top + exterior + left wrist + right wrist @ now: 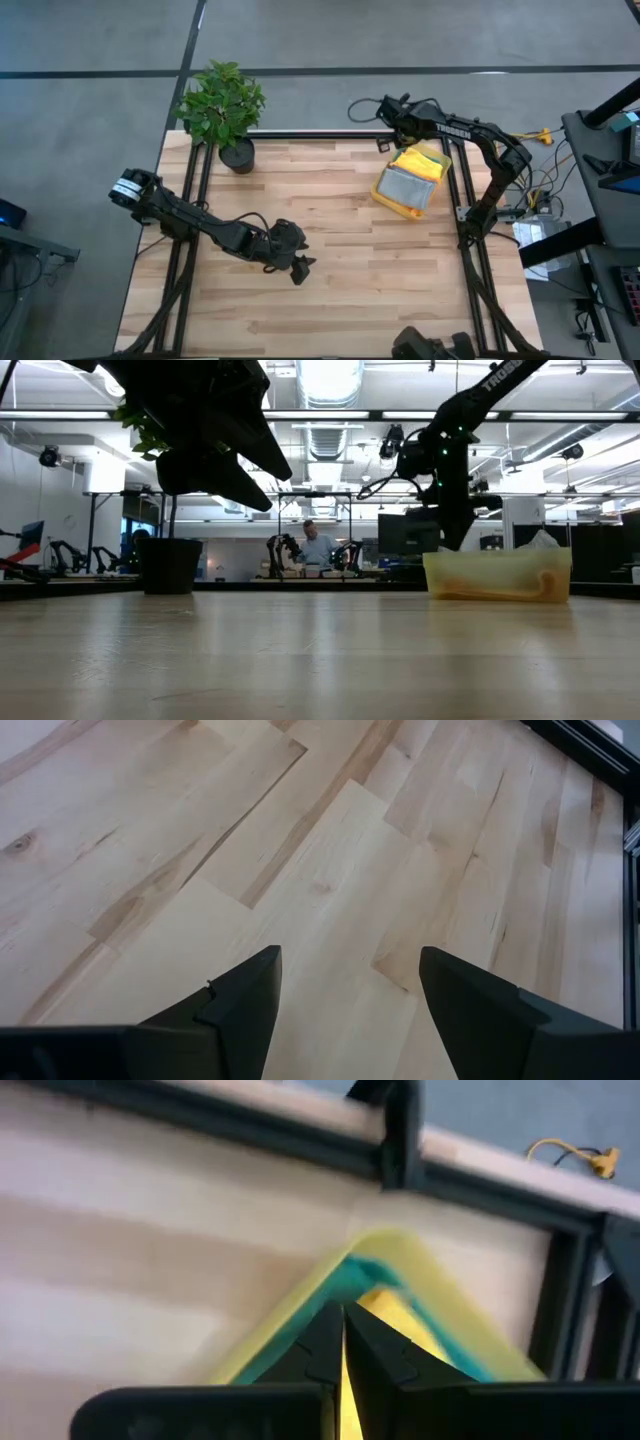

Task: Fold microfiber towels
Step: Adjust the yellow bin

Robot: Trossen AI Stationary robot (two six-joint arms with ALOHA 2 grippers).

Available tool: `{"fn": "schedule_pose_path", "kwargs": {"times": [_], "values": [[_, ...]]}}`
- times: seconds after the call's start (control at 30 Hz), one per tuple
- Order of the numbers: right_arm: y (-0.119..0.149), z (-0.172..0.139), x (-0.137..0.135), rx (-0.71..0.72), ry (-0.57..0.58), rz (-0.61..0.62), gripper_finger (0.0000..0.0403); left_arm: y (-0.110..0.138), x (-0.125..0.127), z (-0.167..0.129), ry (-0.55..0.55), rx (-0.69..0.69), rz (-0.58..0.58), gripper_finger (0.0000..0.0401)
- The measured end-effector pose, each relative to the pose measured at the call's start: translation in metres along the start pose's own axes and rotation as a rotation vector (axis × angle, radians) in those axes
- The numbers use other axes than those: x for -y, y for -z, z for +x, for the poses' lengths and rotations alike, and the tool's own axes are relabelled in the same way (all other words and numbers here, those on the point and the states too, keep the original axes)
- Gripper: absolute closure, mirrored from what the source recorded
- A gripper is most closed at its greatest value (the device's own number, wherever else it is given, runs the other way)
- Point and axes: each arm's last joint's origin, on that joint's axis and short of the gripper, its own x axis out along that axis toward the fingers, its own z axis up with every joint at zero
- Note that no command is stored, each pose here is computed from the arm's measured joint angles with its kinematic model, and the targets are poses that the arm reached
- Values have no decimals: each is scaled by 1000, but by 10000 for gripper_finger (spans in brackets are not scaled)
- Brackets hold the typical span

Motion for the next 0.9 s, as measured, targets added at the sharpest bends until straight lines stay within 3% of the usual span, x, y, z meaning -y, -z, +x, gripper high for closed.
{"fn": "schedule_pose_path", "kwargs": {"times": [0.27,0.43,0.53,0.9], "values": [[-3,32,17,23,18,21,394,1,1,0,1,0,-19,175],[-6,54,19,-75,-78,14,394,3,3,-1,10,-5,-41,175],[-6,64,17,-100,-75,-19,394,3,3,-2,14,-8,-45,175],[-19,64,6,36,-183,-154,394,4,4,-2,23,-18,-122,175]]}}
